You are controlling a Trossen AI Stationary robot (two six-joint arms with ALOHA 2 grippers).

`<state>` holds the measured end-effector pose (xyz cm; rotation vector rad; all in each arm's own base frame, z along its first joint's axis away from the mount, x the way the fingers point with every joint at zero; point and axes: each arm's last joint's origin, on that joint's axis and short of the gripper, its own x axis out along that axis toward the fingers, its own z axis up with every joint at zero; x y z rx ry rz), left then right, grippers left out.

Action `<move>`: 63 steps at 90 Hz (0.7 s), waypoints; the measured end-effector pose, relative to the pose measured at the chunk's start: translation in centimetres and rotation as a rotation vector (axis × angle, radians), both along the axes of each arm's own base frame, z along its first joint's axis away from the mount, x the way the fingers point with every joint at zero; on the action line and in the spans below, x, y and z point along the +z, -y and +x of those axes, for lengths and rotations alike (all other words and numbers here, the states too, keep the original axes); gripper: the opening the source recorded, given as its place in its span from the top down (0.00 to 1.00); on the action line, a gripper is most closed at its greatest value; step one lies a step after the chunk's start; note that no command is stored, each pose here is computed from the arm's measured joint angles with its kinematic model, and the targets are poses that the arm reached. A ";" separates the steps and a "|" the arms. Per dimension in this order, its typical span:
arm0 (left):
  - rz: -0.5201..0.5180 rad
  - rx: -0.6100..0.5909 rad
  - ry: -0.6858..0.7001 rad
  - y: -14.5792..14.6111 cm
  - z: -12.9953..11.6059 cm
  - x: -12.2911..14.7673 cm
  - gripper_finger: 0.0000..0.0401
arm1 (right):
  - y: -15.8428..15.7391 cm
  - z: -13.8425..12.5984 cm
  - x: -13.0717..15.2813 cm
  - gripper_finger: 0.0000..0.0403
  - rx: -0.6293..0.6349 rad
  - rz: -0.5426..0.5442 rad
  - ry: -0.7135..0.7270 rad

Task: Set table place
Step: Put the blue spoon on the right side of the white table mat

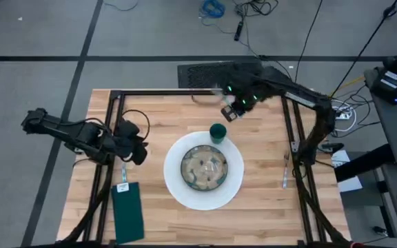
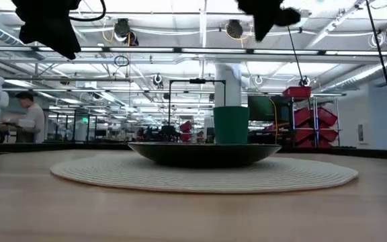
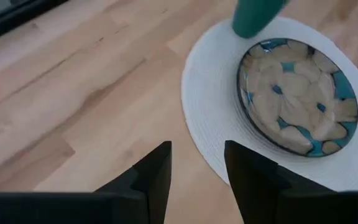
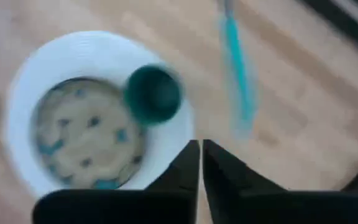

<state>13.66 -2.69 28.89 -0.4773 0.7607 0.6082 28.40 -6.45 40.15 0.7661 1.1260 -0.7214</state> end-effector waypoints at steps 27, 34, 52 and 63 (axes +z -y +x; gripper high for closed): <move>0.090 -0.115 -0.049 0.0 0.0 0.0 0.67 | -9.6 -1.9 -3.9 0.99 -0.216 0.050 -0.068; 0.107 -0.138 -0.059 0.0 0.0 0.0 0.67 | -10.6 -1.9 -5.1 0.99 -0.249 0.036 -0.086; 0.105 -0.161 -0.068 0.0 0.0 0.0 0.67 | -10.8 -1.9 -6.3 1.00 -0.279 0.030 -0.104; 0.099 -0.165 -0.070 0.1 0.0 0.0 0.67 | -9.8 -2.0 -6.1 1.00 -0.266 0.031 -0.117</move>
